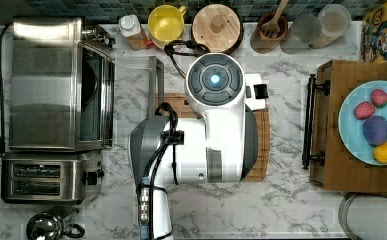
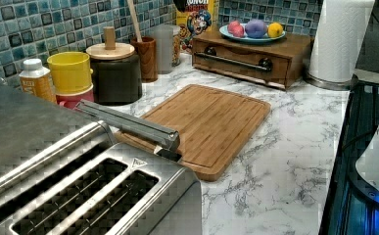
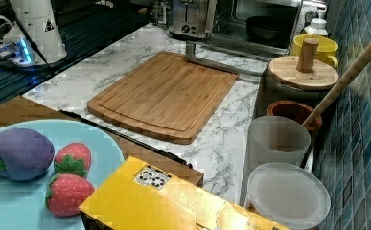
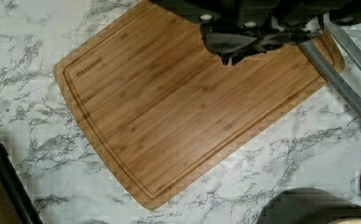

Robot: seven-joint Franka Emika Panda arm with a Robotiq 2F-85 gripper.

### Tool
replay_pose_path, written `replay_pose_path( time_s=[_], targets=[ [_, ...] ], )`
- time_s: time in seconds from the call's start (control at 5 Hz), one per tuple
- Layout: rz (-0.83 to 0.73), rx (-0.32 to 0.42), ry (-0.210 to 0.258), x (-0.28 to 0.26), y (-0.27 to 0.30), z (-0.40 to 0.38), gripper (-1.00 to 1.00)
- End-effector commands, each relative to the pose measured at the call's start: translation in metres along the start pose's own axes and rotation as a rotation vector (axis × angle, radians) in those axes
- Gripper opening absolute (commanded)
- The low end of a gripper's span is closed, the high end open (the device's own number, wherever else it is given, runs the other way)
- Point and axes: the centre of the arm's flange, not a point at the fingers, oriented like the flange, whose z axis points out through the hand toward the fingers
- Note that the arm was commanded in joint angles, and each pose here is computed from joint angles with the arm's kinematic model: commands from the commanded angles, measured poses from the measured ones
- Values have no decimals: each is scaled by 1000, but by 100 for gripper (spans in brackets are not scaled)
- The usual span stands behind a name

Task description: Close the oven.

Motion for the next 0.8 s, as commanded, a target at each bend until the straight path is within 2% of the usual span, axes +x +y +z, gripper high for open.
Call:
replay_pose_path(
  time_s=[0.2, 0.4, 0.6, 0.8],
  targets=[
    [-15, 2, 4, 0, 0, -1, -100],
    [-228, 114, -103, 18, 8, 11, -100],
    [-355, 226, -146, 29, 18, 38, -100],
    [-385, 314, -115, 31, 30, 63, -100]
  ],
)
